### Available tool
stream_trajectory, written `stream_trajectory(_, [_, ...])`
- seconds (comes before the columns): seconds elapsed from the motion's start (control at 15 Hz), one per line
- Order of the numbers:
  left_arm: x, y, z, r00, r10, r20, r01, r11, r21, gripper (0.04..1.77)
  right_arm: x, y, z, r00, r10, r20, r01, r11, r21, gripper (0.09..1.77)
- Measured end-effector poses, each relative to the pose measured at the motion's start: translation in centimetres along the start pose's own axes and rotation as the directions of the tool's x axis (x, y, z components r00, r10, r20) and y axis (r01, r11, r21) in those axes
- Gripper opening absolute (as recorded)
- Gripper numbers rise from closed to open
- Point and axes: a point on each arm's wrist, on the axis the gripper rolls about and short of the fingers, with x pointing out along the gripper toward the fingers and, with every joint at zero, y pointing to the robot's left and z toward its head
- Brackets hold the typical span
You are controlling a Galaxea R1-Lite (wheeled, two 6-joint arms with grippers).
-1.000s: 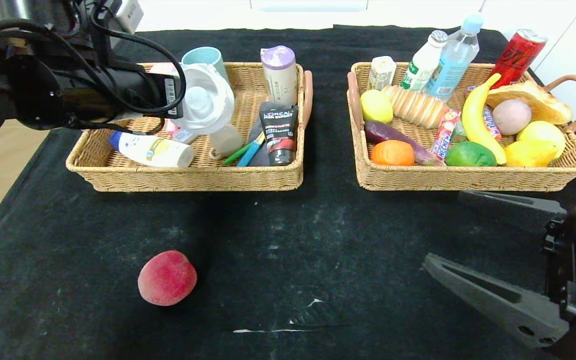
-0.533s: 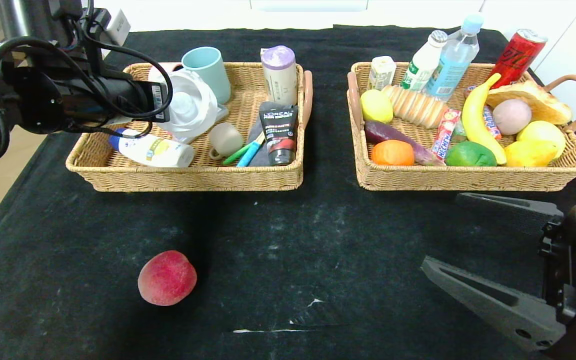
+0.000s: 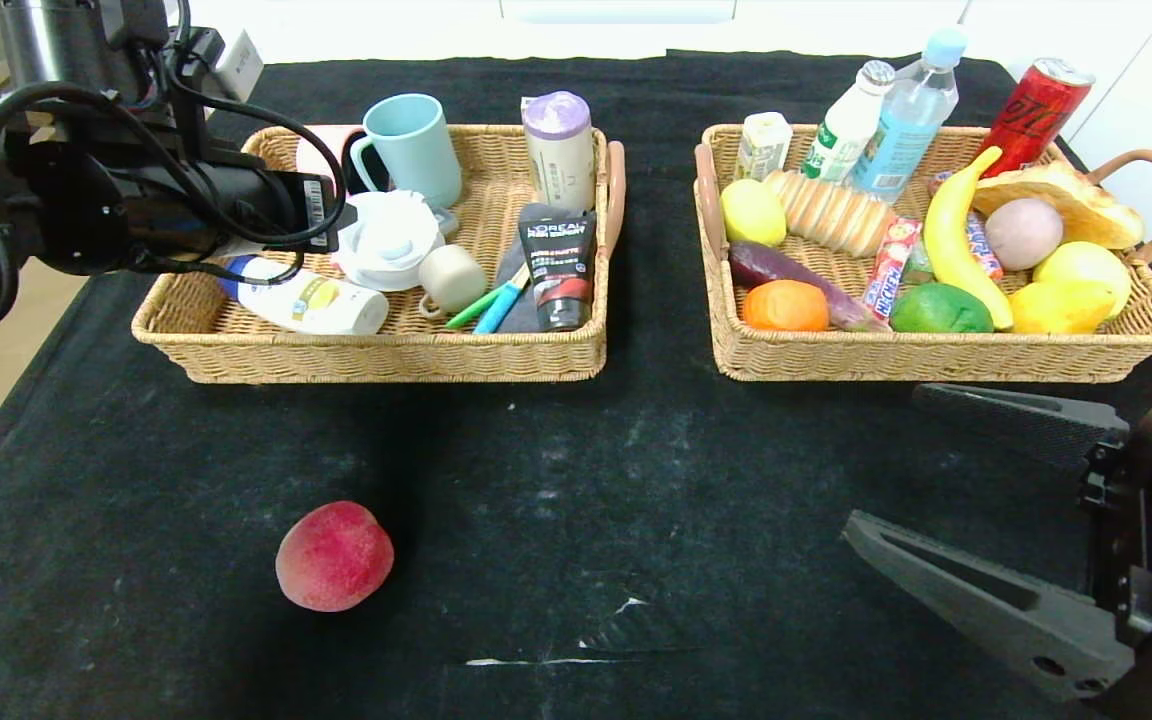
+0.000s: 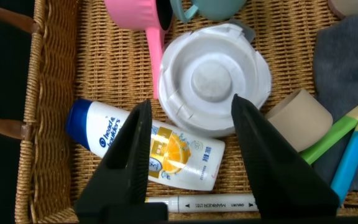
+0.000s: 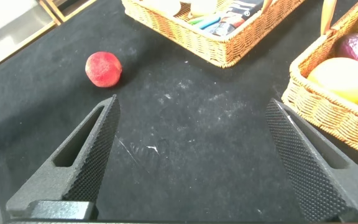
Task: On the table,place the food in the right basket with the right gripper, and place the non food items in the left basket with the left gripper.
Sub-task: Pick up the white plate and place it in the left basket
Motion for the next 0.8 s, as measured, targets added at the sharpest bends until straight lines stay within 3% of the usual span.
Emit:
stream_trajectory(0.4, [-2.8, -0.3, -0.7, 0.998, -0.035, -0.050, 0.036, 0.999, 0.028, 1.39, 0.0, 0.0, 0.0, 1.000, -0.001, 0.003, 0.001, 1.000, -0.001, 1.71])
stream_trajectory(0.8, [-8.0, -0.5, -1.6, 0.984, -0.160, -0.076, 0.164, 0.985, 0.047, 1.56, -0.1, 0.0, -0.1, 1.000, -0.001, -0.003, 0.001, 1.000, -0.018, 1.71])
